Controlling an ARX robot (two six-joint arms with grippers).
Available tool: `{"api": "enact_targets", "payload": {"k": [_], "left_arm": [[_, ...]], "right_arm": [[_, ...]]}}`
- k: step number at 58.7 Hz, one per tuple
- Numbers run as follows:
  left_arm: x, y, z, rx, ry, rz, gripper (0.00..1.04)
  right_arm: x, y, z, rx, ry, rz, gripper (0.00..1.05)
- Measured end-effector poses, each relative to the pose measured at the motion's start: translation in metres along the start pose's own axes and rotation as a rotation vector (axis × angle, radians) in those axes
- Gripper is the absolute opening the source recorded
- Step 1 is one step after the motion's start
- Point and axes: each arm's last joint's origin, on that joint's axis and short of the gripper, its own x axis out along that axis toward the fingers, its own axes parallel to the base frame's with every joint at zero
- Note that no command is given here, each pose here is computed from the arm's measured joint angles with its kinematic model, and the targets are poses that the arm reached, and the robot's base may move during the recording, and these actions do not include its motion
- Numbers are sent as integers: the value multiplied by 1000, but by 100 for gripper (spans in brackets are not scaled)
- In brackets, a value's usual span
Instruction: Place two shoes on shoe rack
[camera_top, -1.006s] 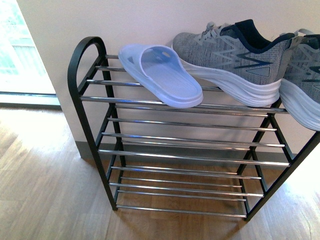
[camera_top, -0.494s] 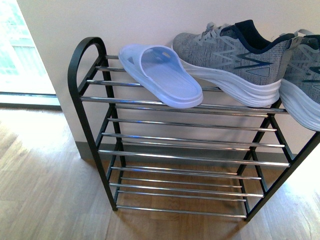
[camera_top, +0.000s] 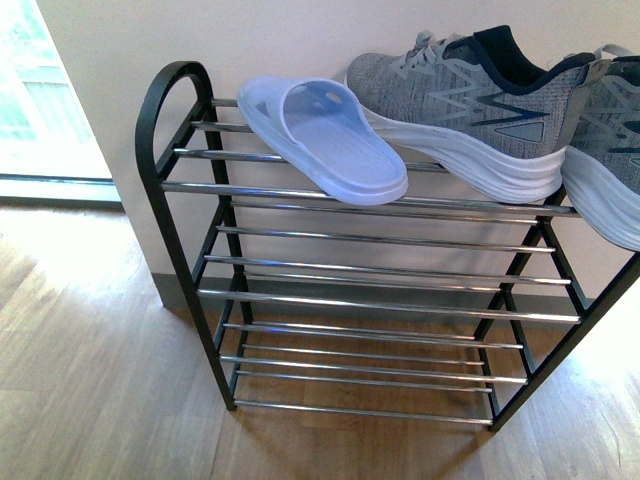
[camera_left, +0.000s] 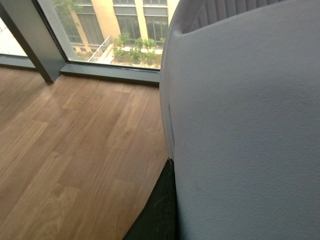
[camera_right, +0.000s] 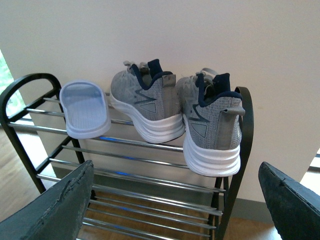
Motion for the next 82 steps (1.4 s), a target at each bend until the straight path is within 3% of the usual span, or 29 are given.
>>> {"api": "enact_targets", "payload": {"k": [18,31,59,82], "left_arm": [[17,-55,40,59,74,-270,2],[47,-106,73,81,132,-346,2],[84,-184,59,4,351,-199,2],[116,-189,52,-77,451,-102,2]], "right_arm": [[0,0,0,0,0,0,96],[0,0,0,0,0,0,96],[0,0,0,0,0,0,96],[0,0,0,0,0,1,96]]}}
